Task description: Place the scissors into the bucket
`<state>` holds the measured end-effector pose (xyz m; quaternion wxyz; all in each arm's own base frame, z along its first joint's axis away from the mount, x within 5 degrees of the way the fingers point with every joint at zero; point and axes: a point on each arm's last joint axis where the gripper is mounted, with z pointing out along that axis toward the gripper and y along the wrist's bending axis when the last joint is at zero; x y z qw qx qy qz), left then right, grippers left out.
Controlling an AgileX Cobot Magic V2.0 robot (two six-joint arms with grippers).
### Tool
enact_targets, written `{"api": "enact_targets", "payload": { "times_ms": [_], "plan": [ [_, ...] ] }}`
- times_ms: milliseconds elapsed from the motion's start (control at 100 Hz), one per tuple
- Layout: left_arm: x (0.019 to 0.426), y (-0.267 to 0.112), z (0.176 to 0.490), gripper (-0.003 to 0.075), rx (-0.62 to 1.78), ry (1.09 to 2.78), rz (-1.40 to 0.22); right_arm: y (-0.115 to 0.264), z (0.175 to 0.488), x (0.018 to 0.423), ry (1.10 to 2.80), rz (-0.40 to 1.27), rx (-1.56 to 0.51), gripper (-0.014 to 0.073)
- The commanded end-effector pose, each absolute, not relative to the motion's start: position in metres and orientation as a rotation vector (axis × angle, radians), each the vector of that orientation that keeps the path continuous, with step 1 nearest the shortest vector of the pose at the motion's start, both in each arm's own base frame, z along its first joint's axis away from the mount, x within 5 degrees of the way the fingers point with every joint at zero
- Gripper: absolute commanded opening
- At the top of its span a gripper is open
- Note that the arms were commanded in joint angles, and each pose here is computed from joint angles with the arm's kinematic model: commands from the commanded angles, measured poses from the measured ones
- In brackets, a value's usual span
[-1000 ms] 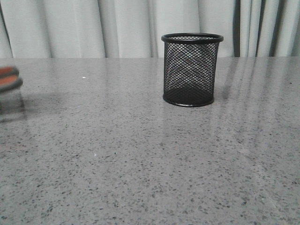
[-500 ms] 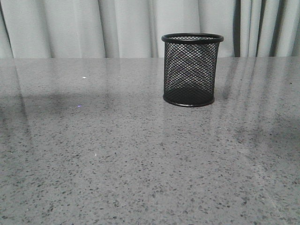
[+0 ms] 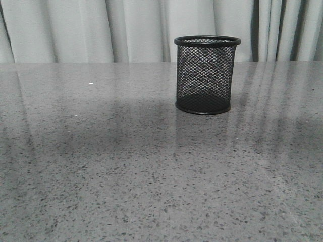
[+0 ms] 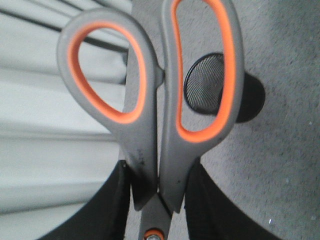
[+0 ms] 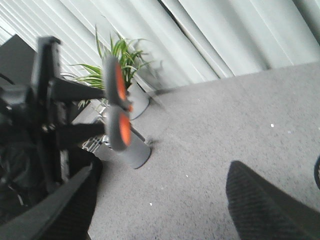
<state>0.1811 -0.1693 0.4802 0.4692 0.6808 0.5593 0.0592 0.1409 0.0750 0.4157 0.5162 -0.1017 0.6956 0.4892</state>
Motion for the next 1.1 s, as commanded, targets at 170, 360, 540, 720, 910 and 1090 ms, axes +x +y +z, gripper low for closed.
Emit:
{"api": "enact_targets", "payload": {
  "times_ms": [170, 360, 540, 720, 910, 1090],
  "plan": [
    [0.166, -0.204, 0.497, -0.0021, 1.543, 1.222, 0.071, 0.076, 0.441, 0.142, 1.576, 1.22, -0.261, 0.049],
    [0.162, -0.223, 0.491, -0.0021, 1.573, 1.197, 0.071, 0.076, 0.439, 0.146, 1.586, 1.226, -0.259, 0.049],
    [0.158, -0.239, 0.49, -0.0021, 1.568, 1.14, 0.037, 0.076, 0.439, 0.146, 1.584, 1.222, -0.265, 0.049],
    [0.154, -0.246, 0.494, -0.002, 1.532, 1.083, 0.013, 0.076, 0.439, 0.146, 1.587, 1.221, -0.27, 0.0402],
    [0.153, -0.246, 0.493, 0.0001, 1.537, 1.095, -0.011, 0.076, 0.438, 0.146, 1.589, 1.216, -0.27, 0.0019],
    [0.152, -0.247, 0.493, 0.0262, 1.535, 1.104, -0.045, 0.076, 0.437, 0.147, 1.604, 1.187, -0.278, -0.0063]
  ]
}}
